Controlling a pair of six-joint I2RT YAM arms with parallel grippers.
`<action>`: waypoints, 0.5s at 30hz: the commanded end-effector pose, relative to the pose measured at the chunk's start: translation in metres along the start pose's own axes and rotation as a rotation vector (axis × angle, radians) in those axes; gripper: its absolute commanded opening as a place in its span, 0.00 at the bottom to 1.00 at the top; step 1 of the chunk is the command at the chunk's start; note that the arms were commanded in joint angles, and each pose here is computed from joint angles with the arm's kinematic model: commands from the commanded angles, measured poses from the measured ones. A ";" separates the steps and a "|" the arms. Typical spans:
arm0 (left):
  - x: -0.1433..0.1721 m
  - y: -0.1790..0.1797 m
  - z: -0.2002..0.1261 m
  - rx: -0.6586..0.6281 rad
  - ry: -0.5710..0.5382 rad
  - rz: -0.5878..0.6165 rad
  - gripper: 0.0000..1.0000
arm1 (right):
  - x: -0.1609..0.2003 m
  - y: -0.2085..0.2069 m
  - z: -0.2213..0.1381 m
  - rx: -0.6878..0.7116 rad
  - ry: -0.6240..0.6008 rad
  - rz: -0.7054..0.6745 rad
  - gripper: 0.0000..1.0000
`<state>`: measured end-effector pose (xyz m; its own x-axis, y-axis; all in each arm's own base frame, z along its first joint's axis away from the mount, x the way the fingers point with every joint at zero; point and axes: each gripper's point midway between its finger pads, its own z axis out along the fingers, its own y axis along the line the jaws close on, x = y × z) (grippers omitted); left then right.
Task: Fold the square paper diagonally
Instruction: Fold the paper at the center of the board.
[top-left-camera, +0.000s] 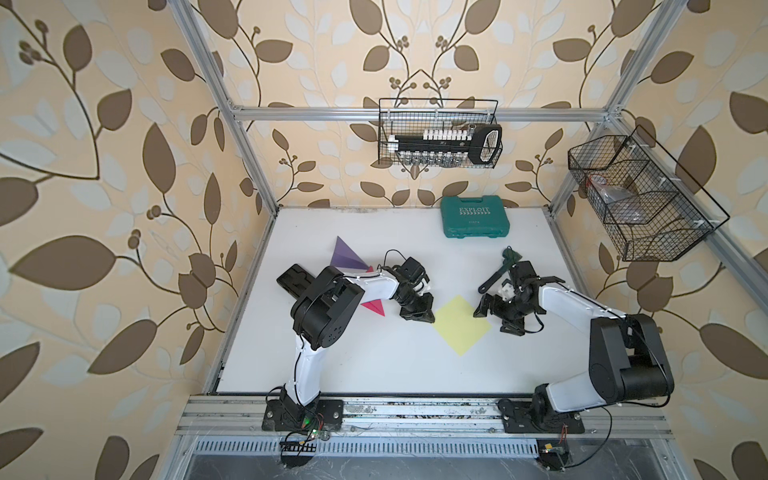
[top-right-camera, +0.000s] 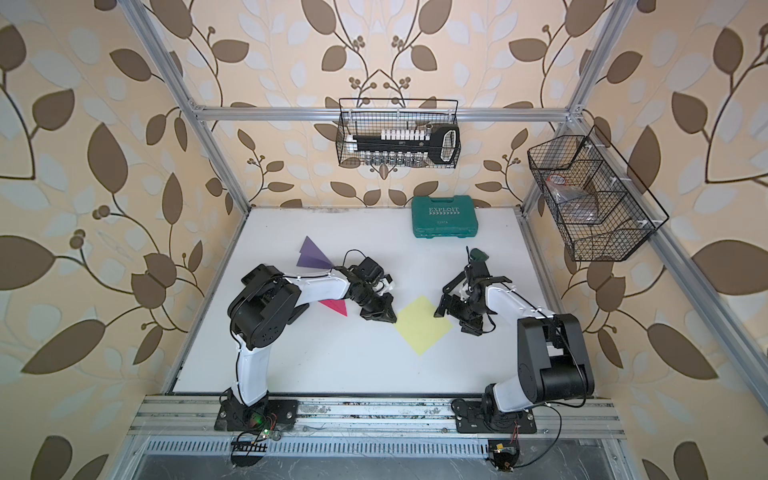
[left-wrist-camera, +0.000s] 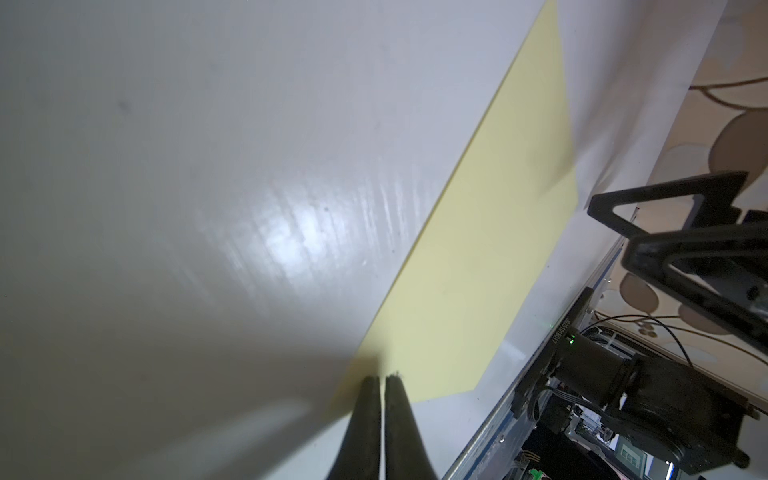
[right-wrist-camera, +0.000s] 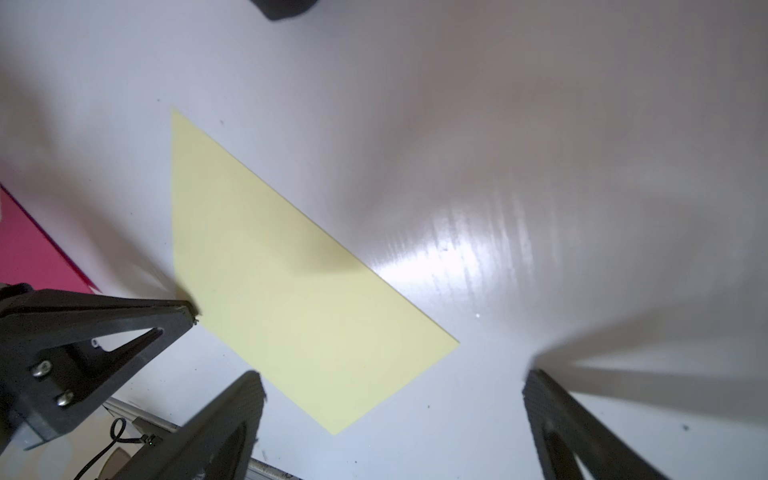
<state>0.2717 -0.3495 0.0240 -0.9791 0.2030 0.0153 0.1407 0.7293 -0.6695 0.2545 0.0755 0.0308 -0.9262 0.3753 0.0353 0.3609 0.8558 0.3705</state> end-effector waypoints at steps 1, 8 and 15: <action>0.001 -0.007 -0.009 -0.005 -0.014 0.040 0.08 | 0.003 0.005 0.009 -0.062 0.031 -0.040 0.98; 0.000 -0.006 -0.007 -0.005 -0.011 0.036 0.08 | 0.016 0.012 0.025 -0.105 0.062 -0.018 0.97; 0.000 -0.006 -0.007 -0.004 -0.011 0.033 0.08 | 0.021 0.027 0.038 -0.152 0.090 -0.005 0.97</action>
<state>0.2717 -0.3495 0.0240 -0.9791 0.2030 0.0153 0.1407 0.7293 -0.6695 0.2718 0.1193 0.0357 -0.9501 0.3119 0.0047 0.2633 0.7939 0.5481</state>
